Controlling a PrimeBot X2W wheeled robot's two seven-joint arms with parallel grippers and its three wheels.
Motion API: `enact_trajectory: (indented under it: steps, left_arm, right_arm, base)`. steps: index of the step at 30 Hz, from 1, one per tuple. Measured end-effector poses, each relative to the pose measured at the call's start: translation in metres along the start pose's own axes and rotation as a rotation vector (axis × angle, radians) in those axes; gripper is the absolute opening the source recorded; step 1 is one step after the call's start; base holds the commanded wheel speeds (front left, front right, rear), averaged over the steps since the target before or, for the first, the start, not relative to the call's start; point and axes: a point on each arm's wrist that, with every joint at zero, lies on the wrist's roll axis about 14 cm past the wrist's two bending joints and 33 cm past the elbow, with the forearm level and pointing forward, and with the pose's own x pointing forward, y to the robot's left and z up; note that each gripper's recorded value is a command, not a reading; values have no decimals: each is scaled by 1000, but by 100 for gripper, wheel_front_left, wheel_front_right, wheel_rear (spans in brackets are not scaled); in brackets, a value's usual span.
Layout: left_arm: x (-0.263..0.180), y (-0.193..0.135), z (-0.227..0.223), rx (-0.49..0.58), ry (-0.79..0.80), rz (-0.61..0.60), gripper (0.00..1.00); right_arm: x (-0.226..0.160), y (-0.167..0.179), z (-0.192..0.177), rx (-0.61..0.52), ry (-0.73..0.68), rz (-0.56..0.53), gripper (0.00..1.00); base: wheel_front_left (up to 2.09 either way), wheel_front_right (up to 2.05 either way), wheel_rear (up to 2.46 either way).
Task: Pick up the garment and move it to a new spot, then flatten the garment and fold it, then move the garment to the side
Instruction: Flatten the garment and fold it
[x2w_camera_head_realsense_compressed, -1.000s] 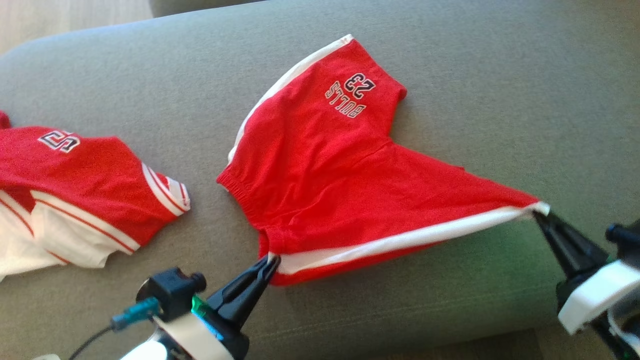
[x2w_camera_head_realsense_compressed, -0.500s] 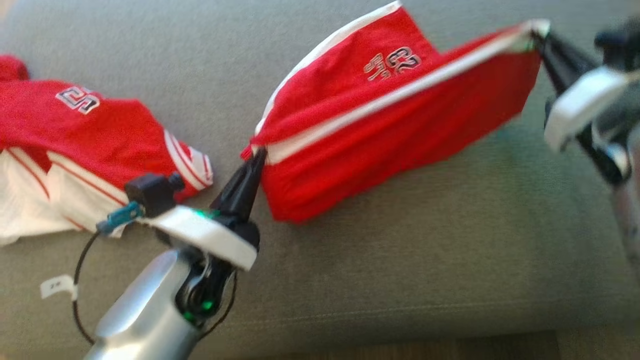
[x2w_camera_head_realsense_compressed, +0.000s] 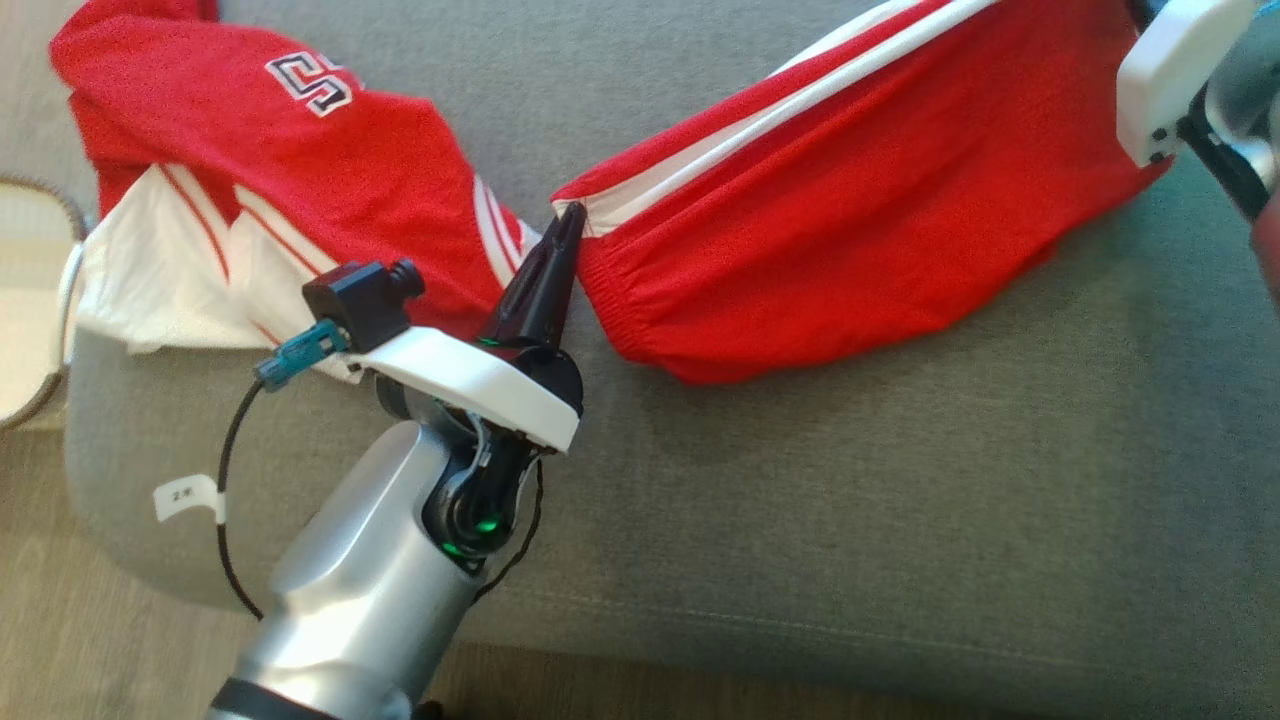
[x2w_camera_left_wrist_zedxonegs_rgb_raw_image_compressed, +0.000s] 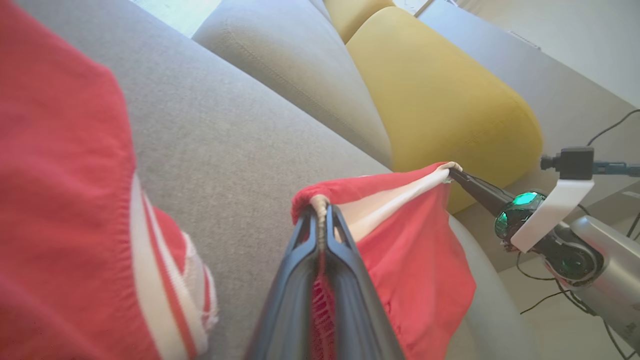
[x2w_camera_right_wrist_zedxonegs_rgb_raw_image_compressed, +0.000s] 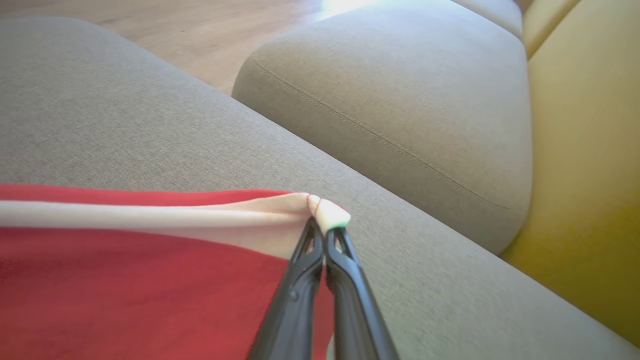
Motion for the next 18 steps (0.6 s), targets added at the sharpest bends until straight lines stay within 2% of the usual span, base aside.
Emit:
enact_trajectory:
  steps: [2,3,4,5,6,7,13,18]
  left_arm:
    - [-2,6,-2,5,3,21,0]
    - [-2,10,-2,7,2,32,0]
    - [-3,13,-1,7,-3,45,0]
    - [-2,15,0,3,-7,52,19]
    - [-2,16,0,4,-9,57,95]
    - [-2,17,1,7,-13,63,100]
    - [-2,20,28,106,-95,72,100]
    - [-23,20,37,257,-145,95,100]
  right_arm:
    - [9,7,-4,-7,9,16,0]
    - [12,10,-6,-6,10,22,32]
    - [14,12,-8,-3,9,26,100]
    - [16,14,-8,2,-2,28,100]
    - [17,14,-9,13,-11,27,100]
    - [16,14,-10,33,-15,23,100]
    - [0,0,-15,275,-6,-49,100]
    - [-26,11,-46,331,100,-22,100]
  base:
    - [0,0,0]
    - [0,0,0]
    - [0,0,0]
    - [0,0,0]
    - [0,0,0]
    - [0,0,0]
    - [0,0,0]
    - [0,0,0]
